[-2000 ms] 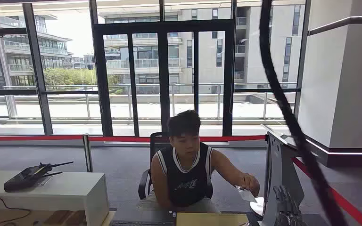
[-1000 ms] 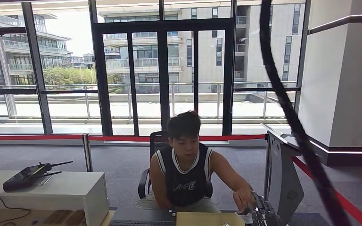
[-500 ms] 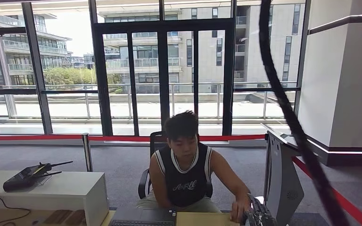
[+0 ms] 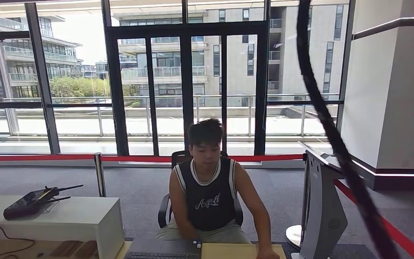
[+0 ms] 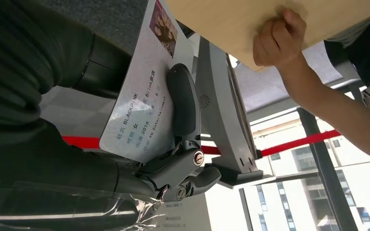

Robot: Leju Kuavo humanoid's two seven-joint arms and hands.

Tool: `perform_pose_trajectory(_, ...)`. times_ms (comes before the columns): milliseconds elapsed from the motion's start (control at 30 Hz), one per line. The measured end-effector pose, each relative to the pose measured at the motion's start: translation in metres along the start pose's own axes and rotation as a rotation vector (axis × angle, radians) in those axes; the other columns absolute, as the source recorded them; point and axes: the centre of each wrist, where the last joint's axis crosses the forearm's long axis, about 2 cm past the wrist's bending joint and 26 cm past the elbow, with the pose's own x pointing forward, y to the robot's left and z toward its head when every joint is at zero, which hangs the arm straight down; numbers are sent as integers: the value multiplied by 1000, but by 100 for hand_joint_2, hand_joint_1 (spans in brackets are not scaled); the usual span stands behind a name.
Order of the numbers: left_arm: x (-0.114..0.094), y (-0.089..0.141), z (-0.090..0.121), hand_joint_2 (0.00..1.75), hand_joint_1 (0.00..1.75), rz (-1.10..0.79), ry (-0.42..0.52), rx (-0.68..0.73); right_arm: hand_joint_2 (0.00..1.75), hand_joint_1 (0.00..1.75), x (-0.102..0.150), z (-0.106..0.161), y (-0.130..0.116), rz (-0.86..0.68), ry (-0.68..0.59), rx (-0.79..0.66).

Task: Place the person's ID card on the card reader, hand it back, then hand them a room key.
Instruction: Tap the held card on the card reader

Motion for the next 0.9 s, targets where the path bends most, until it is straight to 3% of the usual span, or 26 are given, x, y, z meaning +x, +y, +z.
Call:
perform_pose_trajectory(467, -7, 1, -1, 175, 0, 15, -1, 10, 175, 175, -33, 31, 30, 39, 102, 126)
perform_pose_trajectory(900, -8, 1, -1, 175, 0, 25, 1, 9, 175, 175, -36, 45, 48, 98, 101, 268)
